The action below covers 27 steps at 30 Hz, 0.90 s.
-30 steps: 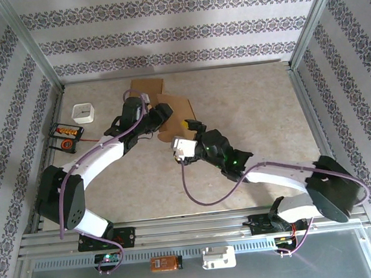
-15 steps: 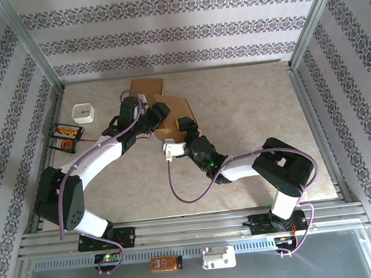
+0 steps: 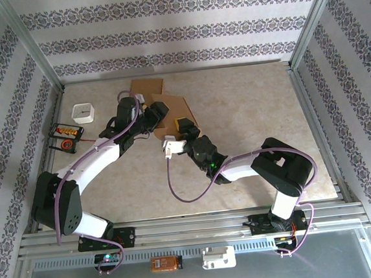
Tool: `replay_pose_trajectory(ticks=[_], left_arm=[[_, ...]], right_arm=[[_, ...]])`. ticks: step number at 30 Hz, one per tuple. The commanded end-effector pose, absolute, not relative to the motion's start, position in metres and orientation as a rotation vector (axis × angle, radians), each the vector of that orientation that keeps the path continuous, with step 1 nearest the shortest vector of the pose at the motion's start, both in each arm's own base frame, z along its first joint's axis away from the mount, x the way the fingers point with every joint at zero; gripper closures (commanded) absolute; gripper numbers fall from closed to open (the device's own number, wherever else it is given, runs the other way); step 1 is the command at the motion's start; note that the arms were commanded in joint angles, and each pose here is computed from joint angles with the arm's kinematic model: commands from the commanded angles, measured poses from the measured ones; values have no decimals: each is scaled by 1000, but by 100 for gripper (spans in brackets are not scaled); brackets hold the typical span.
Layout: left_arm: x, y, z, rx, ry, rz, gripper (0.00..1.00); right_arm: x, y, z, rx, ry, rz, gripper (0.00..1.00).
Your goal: Fold the paper box
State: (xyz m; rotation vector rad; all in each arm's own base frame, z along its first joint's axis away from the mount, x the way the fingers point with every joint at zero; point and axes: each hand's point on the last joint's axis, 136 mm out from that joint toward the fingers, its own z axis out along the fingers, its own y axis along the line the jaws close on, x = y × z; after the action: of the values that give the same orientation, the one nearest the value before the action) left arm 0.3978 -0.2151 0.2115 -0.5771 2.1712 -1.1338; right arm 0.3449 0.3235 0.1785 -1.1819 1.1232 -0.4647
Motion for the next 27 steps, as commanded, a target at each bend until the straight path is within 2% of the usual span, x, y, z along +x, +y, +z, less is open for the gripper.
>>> replay_pose_trajectory(ticks=[1,8,14,22,27], left_arm=[[393,-206,241,-515,2083,-1119,37],[386,-180,266,-405,2019,-932,26],[364,-158,304,-9,1936,-604,19],[308,-155,333,465,1719,-414,14],[249,-191,321,937,1588,-528,10]], right_arm=[[336,317,171,-1197,1172,-415,43],[311,304,172,-1311,1281,-263,49],[273,277,168,-1597,1587,120,49],[240,252,191,-2027,1793,221,48],[235,261,191,-2187,1916,358,49]])
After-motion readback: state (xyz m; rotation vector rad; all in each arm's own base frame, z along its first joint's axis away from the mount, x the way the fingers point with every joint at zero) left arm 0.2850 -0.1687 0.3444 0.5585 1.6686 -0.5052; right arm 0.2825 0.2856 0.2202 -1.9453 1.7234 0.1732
